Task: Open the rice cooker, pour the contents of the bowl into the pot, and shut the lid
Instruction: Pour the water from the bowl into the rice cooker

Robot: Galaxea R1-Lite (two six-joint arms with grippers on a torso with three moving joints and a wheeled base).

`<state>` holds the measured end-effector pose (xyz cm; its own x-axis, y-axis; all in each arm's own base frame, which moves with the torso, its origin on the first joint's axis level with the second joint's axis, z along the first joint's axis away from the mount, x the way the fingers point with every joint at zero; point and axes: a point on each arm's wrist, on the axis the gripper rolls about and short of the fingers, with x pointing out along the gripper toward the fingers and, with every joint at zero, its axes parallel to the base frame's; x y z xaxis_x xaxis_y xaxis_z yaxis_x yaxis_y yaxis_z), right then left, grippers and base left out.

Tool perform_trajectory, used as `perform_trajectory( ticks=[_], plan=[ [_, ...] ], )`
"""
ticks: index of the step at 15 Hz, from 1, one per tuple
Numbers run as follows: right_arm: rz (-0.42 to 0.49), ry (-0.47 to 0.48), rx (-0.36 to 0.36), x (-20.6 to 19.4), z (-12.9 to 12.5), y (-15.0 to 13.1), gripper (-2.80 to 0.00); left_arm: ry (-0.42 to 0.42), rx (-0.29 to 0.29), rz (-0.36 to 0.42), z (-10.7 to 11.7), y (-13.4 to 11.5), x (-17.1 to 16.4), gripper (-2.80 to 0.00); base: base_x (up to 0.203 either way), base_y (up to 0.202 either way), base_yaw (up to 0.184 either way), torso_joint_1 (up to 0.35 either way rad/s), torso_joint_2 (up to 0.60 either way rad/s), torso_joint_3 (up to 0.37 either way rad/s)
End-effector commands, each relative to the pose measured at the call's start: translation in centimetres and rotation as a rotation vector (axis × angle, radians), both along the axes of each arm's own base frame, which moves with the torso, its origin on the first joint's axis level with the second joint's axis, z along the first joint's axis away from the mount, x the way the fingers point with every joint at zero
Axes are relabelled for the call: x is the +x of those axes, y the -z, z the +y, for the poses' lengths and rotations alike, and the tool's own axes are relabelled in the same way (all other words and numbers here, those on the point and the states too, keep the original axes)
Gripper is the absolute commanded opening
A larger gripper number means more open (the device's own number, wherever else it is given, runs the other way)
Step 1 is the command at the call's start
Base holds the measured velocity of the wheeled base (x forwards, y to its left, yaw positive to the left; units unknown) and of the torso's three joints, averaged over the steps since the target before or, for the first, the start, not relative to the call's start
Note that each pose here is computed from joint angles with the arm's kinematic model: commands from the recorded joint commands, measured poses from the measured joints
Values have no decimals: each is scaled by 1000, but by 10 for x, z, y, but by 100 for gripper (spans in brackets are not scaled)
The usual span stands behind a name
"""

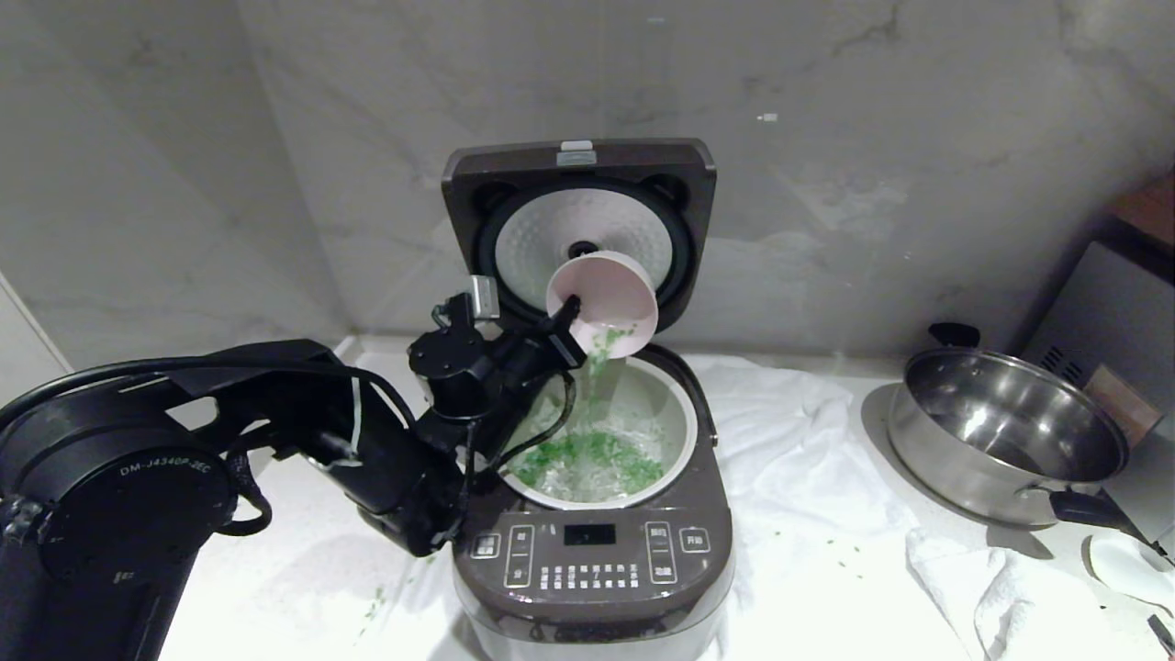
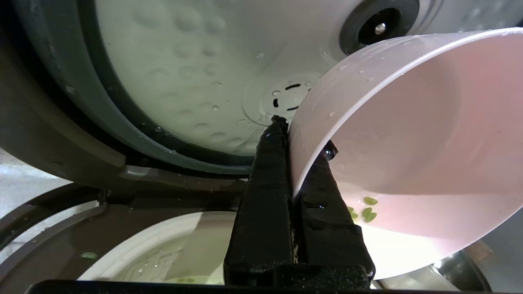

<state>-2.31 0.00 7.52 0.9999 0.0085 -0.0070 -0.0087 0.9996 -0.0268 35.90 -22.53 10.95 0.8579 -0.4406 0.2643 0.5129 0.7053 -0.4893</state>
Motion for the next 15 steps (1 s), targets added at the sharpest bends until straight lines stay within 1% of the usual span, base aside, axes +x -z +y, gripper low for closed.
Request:
perform_trajectory(
  ticks=[1,7,9,11,12,13,14,15],
  plan=[
    [2,-1,-1,0,0,0,-280,2,2,7,0,6,1,-280,0,0,0,0,0,0],
    [1,-1,-1,0,0,0,-280,9,1,-5,-1,2,0,-280,0,0,0,0,0,0],
    [2,-1,-1,0,0,0,-280,6,-6,-20,1,-5,-1,-280,0,0,0,0,0,0],
    [2,-1,-1,0,0,0,-280,7,-16,-47,5,-18,-3,-280,0,0,0,0,0,0],
    [2,-1,-1,0,0,0,-280,3,6,-66,11,-24,-4,-280,0,0,0,0,0,0],
    [1,-1,-1,0,0,0,-280,3,49,-74,19,-24,-7,-280,0,0,0,0,0,0],
    [1,-1,-1,0,0,0,-280,5,76,-78,25,-29,-12,-280,0,0,0,0,0,0],
    [2,-1,-1,0,0,0,-280,6,111,-45,31,-32,-16,-280,0,0,0,0,0,0]
  ],
)
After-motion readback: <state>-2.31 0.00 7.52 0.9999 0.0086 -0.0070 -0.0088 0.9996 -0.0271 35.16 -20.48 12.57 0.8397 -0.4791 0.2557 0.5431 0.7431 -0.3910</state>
